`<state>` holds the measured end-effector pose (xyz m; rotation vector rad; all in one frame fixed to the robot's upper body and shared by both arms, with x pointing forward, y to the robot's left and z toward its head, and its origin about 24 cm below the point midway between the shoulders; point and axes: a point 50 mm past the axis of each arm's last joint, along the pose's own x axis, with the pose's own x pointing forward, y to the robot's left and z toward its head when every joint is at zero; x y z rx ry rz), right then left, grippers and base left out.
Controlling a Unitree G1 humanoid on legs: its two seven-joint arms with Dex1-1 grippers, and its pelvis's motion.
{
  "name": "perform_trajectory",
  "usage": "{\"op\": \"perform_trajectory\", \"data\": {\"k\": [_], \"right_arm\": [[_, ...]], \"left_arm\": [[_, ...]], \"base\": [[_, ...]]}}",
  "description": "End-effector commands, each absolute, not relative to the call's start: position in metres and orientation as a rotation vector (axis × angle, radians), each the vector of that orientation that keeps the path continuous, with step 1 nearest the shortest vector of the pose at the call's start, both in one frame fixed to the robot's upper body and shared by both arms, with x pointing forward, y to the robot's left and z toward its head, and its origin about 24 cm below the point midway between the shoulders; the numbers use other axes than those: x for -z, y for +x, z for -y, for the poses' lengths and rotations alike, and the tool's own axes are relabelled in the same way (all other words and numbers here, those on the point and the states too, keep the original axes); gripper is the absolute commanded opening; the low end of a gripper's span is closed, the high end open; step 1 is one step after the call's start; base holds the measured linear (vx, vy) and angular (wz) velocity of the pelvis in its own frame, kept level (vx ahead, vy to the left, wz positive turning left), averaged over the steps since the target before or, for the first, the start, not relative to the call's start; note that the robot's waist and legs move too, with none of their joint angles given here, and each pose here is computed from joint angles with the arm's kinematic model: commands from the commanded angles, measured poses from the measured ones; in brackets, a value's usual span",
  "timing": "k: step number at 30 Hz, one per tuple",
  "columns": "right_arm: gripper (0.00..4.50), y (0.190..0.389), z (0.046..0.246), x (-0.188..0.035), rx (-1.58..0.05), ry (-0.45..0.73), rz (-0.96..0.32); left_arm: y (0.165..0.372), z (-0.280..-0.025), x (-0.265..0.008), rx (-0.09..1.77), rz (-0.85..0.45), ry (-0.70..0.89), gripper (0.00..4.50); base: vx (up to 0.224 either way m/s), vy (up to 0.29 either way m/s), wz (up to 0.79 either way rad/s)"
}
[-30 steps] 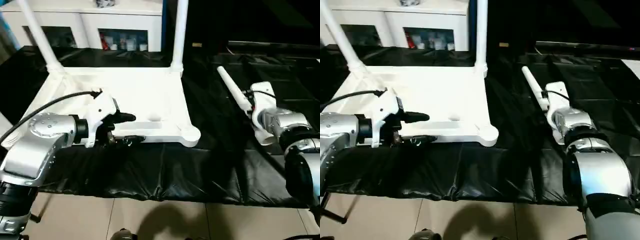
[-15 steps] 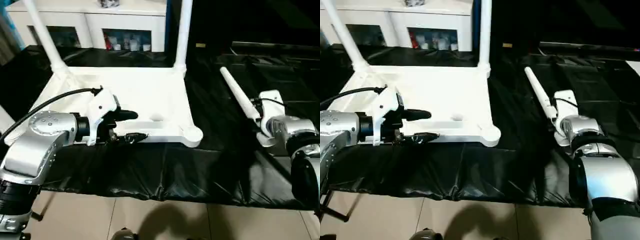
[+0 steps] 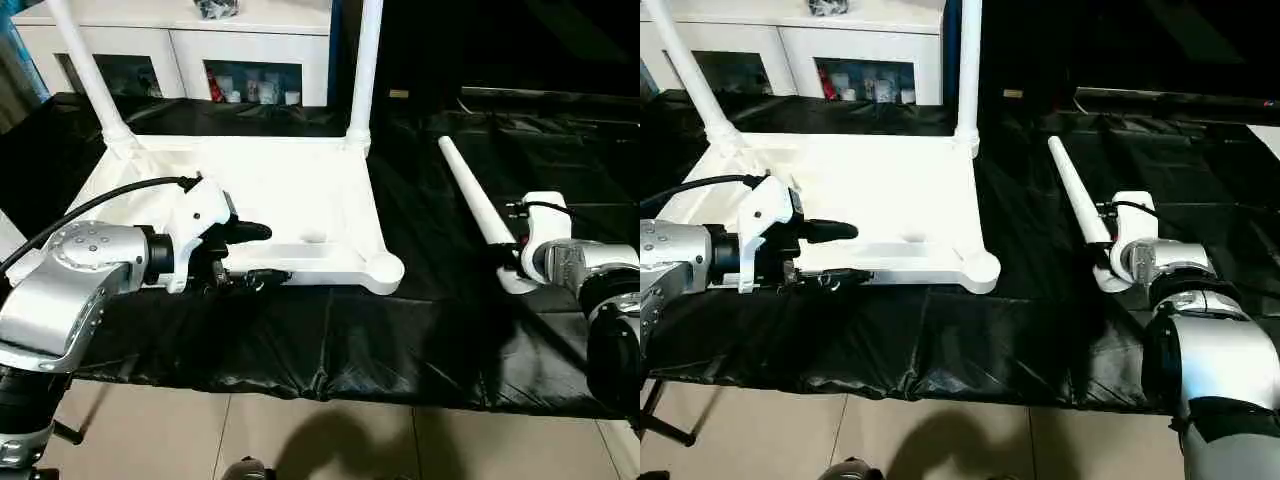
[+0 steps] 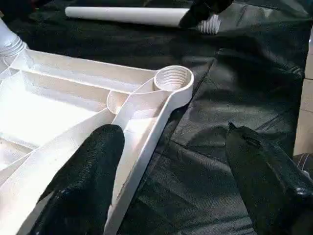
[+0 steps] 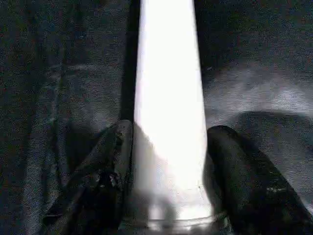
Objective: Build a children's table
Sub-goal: Pick table leg
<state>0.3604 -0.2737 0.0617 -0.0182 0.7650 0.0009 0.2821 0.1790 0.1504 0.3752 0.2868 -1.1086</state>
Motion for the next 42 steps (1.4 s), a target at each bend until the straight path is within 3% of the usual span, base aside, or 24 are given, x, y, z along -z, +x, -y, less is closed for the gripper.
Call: {"op": "perform_trajectory", "data": {"k": [1, 4, 15, 19, 20, 22, 28, 34, 35, 42], "right_arm": [[2.24, 0.36, 0.274, -0.063, -0.012, -0.013, -0.792], [1.98, 0.36, 0.275, -0.064, -0.009, -0.008, -0.791], [1.91, 0.362, 0.275, -0.065, 0.03, 0.068, -0.73], [1.91, 0.37, 0.271, -0.076, 0.008, 0.176, -0.61], [1.91, 0.371, 0.27, -0.078, -0.007, 0.19, -0.585], [1.91, 0.375, 0.267, -0.082, -0.041, 0.214, -0.523], [1.91, 0.383, 0.241, -0.093, -0.248, 0.473, -0.228], [1.89, 0.378, 0.221, -0.094, -0.453, 0.599, -0.117], [1.89, 0.371, 0.211, -0.095, -0.568, 0.64, -0.06], [1.89, 0.339, 0.192, -0.093, -0.818, 0.737, 0.0]], "left_arm": [[0.282, -0.178, -0.155, 1.112, -0.278, 0.388, 3.71], [0.282, -0.177, -0.155, 1.111, -0.274, 0.387, 3.71], [0.294, -0.176, -0.156, 1.042, -0.237, 0.367, 3.71], [0.313, -0.171, -0.156, 0.879, -0.16, 0.292, 3.71], [0.315, -0.169, -0.156, 0.863, -0.154, 0.264, 4.0], [0.321, -0.163, -0.155, 0.827, -0.145, 0.207, 4.07], [0.344, -0.138, -0.145, 0.729, -0.161, -0.024, 4.5], [0.352, -0.119, -0.153, 0.761, -0.126, -0.226, 4.5], [0.352, -0.11, -0.159, 0.81, -0.114, -0.3, 4.5], [0.354, -0.087, -0.168, 0.914, -0.139, -0.492, 4.5]], "base": [[0.0, 0.0, 0.0], [0.0, 0.0, 0.0], [0.0, 0.0, 0.0], [0.0, 0.0, 0.0], [0.0, 0.0, 0.0], [0.0, 0.0, 0.0], [0.0, 0.0, 0.0], [0.0, 0.0, 0.0], [0.0, 0.0, 0.0], [0.0, 0.0, 0.0]]}}
